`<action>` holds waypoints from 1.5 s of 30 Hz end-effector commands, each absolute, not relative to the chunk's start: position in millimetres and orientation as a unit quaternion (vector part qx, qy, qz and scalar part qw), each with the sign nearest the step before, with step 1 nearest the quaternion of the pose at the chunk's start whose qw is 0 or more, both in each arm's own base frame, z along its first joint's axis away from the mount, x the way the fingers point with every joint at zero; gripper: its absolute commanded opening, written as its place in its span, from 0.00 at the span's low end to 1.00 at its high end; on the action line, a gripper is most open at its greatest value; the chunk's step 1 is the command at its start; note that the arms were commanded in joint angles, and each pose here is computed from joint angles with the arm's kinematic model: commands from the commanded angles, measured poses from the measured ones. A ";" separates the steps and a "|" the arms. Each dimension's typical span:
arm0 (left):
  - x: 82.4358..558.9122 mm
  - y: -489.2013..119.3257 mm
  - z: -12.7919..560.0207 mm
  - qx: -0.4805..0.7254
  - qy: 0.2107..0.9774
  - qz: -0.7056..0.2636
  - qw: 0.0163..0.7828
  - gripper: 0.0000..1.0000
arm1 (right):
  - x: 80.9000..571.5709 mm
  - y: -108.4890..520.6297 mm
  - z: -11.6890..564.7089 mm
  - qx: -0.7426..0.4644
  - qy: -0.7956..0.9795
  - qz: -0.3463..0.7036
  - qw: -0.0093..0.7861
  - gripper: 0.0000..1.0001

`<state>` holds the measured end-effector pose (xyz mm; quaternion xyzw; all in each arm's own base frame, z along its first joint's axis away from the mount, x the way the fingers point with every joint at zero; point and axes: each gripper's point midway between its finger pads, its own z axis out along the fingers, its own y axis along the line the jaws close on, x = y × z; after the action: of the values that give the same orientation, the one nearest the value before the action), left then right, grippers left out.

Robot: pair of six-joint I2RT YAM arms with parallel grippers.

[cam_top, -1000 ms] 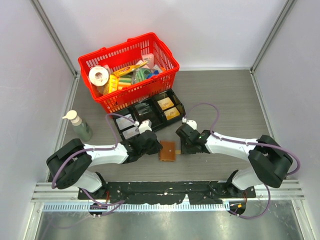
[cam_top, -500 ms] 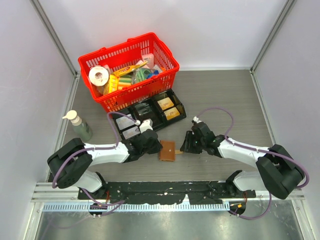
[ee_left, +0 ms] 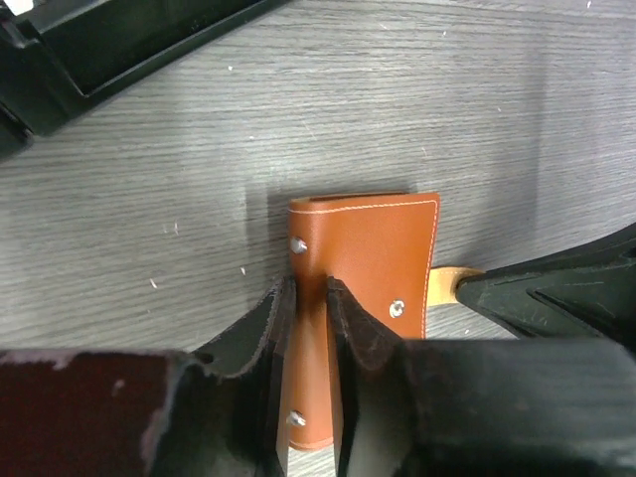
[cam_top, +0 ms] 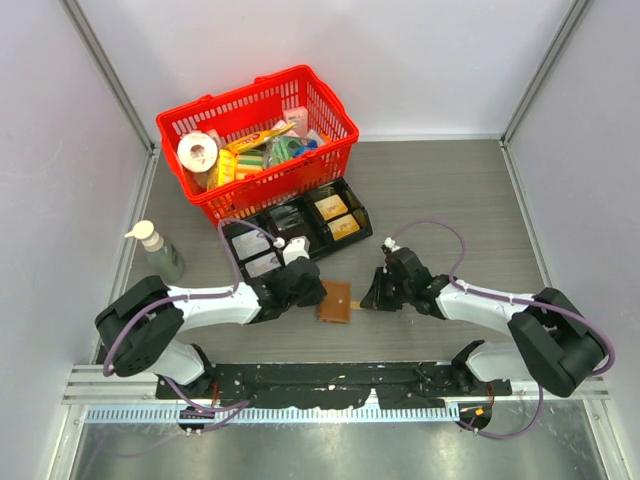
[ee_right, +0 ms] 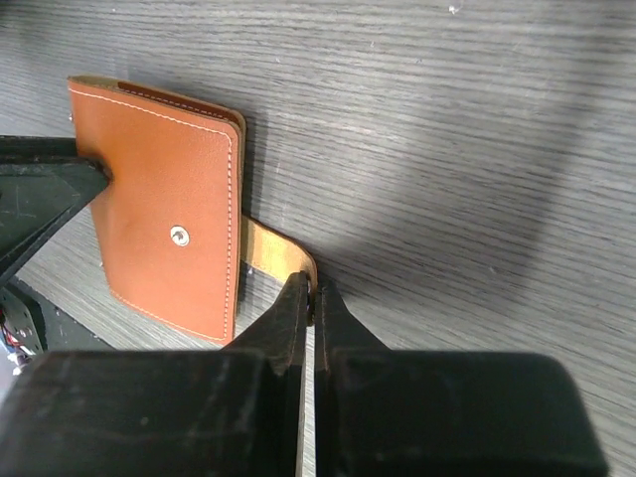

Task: Take the credit cards out of the card holder
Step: Open the card holder at the center of the board.

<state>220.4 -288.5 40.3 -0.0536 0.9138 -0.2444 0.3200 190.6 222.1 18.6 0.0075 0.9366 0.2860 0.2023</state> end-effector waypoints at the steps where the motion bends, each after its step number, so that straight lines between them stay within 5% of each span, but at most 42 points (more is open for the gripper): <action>1: 223.3 -289.3 60.6 -0.005 0.910 -0.209 0.358 0.28 | 195.0 221.6 27.1 0.013 0.929 0.302 0.215 0.01; 7: 210.8 -299.9 93.5 0.107 0.885 -0.149 0.427 0.74 | 202.0 223.1 44.2 0.024 0.909 0.344 0.235 0.01; 13: 189.8 -319.7 100.8 0.212 0.860 -0.102 0.453 0.82 | 199.4 227.5 54.6 0.018 0.892 0.384 0.237 0.01; 38: 161.6 -351.7 52.4 0.388 0.808 0.058 0.439 0.74 | 195.4 221.3 47.4 0.030 0.888 0.398 0.228 0.01; 41: 162.7 -349.3 53.1 0.388 0.806 0.076 0.440 0.68 | 196.3 220.5 47.9 0.030 0.888 0.398 0.229 0.01; 45: 166.2 -345.5 62.0 0.375 0.807 0.088 0.448 0.47 | 195.4 219.6 47.2 0.028 0.889 0.396 0.227 0.01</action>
<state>157.5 -346.7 40.4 0.3977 0.8126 0.0663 0.4208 188.8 216.0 34.3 0.0394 0.9008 0.3801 0.2062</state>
